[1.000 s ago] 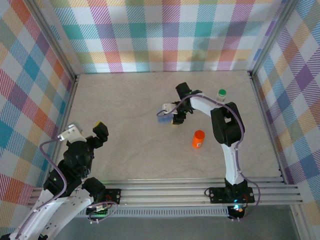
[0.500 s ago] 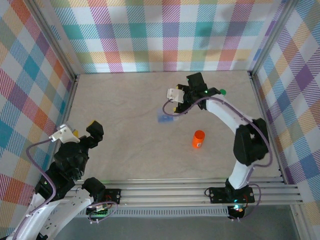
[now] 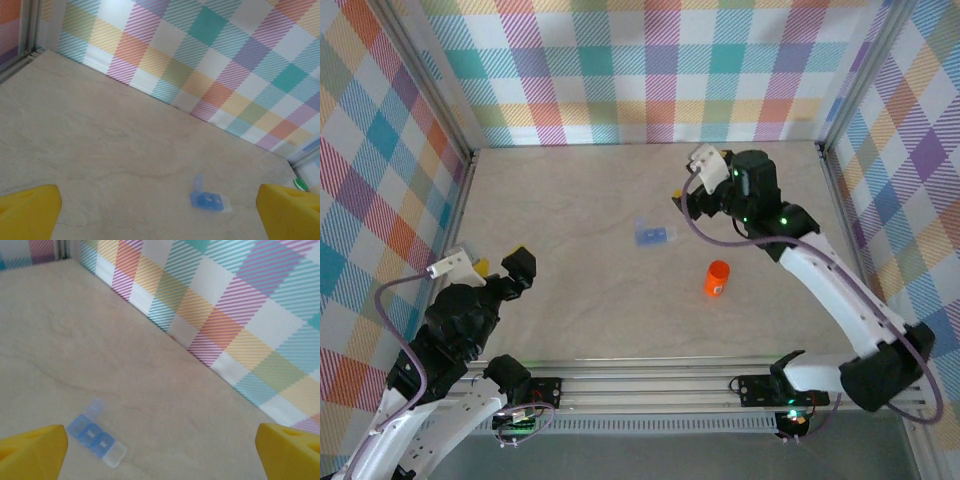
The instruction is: Sort the pills into containers
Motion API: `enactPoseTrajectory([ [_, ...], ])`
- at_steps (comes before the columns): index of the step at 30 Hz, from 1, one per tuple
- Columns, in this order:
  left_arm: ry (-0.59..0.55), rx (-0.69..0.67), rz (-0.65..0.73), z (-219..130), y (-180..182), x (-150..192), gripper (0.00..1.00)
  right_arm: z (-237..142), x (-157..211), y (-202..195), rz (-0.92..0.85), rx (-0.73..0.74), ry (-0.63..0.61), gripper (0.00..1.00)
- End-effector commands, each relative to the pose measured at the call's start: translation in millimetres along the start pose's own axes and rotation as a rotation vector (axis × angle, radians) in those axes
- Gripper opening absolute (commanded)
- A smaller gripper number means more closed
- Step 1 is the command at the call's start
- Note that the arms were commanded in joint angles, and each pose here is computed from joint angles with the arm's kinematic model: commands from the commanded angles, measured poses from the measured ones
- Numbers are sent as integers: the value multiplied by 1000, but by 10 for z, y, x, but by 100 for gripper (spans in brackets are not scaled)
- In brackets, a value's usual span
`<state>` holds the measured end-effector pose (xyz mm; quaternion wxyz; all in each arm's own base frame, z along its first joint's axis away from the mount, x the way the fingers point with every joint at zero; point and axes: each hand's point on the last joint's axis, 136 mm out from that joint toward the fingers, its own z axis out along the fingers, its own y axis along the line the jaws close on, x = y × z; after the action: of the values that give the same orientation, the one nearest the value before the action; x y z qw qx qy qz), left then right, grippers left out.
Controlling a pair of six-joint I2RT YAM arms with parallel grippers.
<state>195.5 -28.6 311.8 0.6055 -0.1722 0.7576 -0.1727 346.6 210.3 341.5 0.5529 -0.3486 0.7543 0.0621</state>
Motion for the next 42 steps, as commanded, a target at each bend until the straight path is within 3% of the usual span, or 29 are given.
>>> enactPoseTrajectory([
  [1, 33, 39, 18, 15, -49, 93, 100, -152, 328, -11, 291, 75, 115, 94],
  [9, 56, 54, -5, 126, -45, 292, 100, -309, 1095, 172, 500, 130, 348, 93],
  [21, 143, 72, -7, 428, -260, 515, 100, -175, 1831, 476, 532, 128, 609, 93],
  [29, 163, 62, -13, 441, -230, 581, 100, -84, 2297, 597, 534, 156, 761, 92],
  [38, 167, 41, -15, 426, -164, 614, 100, -51, 2635, 782, 572, 136, 859, 84],
  [42, 168, 37, -20, 427, -132, 652, 100, -28, 2696, 846, 586, 114, 878, 70],
])
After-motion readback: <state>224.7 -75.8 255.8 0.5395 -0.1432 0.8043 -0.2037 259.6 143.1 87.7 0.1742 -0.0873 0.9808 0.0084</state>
